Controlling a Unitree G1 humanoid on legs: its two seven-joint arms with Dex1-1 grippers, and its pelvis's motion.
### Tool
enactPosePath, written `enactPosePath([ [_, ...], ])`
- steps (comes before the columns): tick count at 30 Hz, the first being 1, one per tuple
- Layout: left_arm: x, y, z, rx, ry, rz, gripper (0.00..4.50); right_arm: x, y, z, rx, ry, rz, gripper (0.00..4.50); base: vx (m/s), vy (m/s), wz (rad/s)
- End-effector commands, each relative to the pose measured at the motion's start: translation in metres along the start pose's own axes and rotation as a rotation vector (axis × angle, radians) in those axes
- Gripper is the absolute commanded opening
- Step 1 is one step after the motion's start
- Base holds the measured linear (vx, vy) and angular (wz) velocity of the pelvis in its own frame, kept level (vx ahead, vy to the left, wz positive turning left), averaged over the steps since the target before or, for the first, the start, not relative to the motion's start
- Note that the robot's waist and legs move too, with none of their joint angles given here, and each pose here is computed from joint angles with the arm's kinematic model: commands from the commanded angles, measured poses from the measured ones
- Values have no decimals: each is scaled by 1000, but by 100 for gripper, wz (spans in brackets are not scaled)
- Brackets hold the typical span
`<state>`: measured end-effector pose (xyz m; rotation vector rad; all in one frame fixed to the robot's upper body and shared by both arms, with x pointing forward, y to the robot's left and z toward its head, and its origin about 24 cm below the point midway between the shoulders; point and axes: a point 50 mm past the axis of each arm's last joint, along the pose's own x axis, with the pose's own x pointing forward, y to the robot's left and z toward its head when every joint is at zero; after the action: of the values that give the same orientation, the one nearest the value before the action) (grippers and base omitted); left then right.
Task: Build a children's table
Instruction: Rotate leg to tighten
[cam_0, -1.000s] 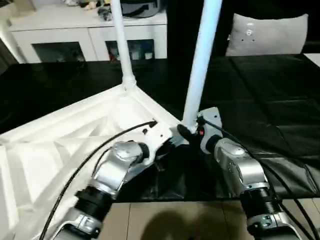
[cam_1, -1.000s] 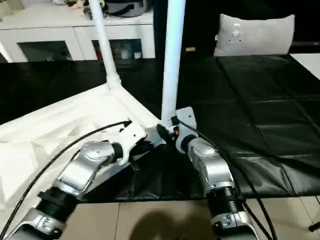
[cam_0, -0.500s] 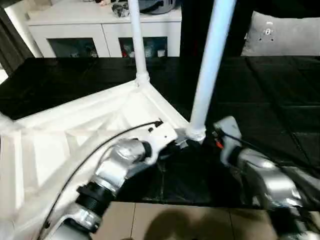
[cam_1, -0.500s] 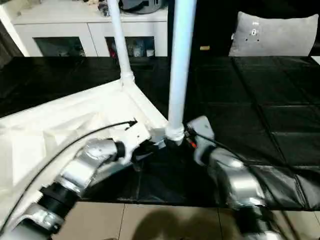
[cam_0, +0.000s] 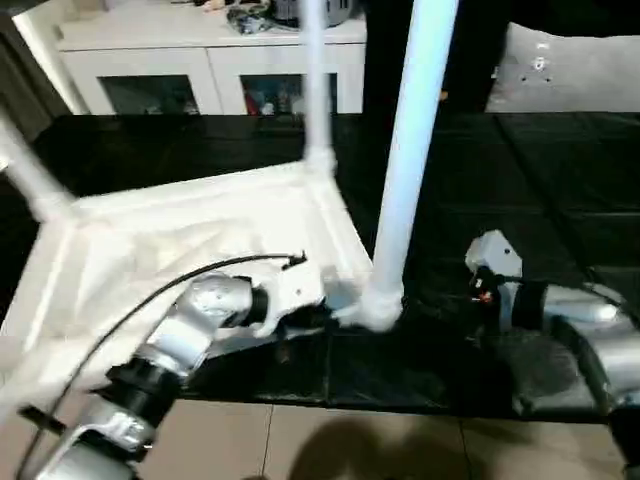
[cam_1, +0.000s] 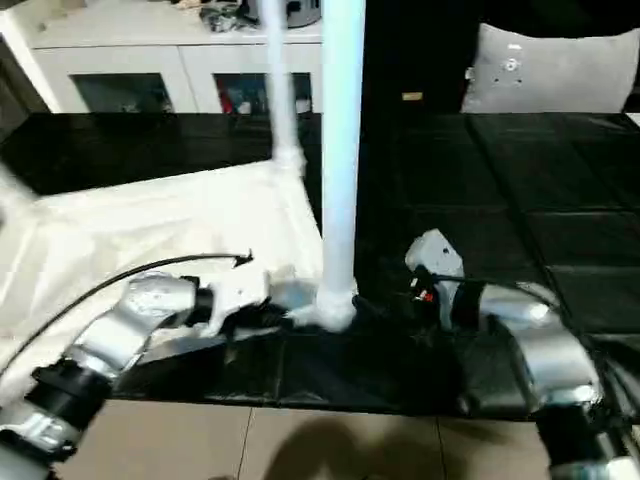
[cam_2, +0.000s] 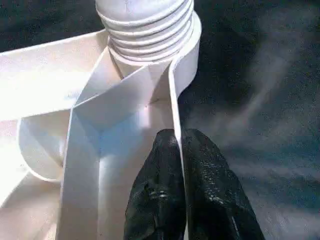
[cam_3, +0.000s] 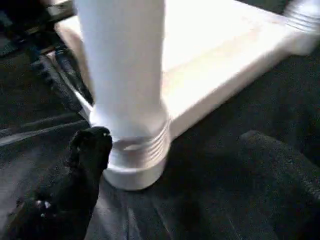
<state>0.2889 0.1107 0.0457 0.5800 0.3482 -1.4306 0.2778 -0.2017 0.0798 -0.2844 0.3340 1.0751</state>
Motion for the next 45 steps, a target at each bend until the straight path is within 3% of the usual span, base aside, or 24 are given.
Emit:
enactPosePath([
  [1,2,-8,-5,56,47,-114,0,5,7,2,-14,7,98,445,0,0,0],
  [9,0,-9,4,127,18,-232,0,21,22,-3,-31,28,277,445,0,0,0],
  [10,0,-10,4,136,17,-246,0,23,23,-3,-31,28,286,416,0,0,0],
  [14,2,-11,6,162,13,-277,0,29,23,-3,-26,24,303,401,0,0,0],
  [16,3,-12,6,169,9,-292,0,32,26,-3,-30,10,327,365,0,0,0],
  [21,3,-13,4,175,15,-302,0,33,28,-5,-23,10,351,332,0,0,0],
  [27,3,-15,2,160,8,-305,0,36,32,-8,-12,7,364,283,0,0,0],
  [32,4,-18,3,63,-30,-256,0,42,42,-9,38,-11,343,270,0,0,0],
  [34,9,-15,8,-29,-70,-157,0,56,40,-12,126,15,202,269,0,0,0],
  [37,12,-12,12,-76,-89,-94,0,66,34,-12,175,7,77,268,0,0,0],
  [38,18,-6,20,-133,-111,9,0,80,25,-9,268,-21,-92,268,0,0,0],
  [45,38,4,42,-181,-111,206,0,106,17,-11,339,33,-370,267,0,0,0],
])
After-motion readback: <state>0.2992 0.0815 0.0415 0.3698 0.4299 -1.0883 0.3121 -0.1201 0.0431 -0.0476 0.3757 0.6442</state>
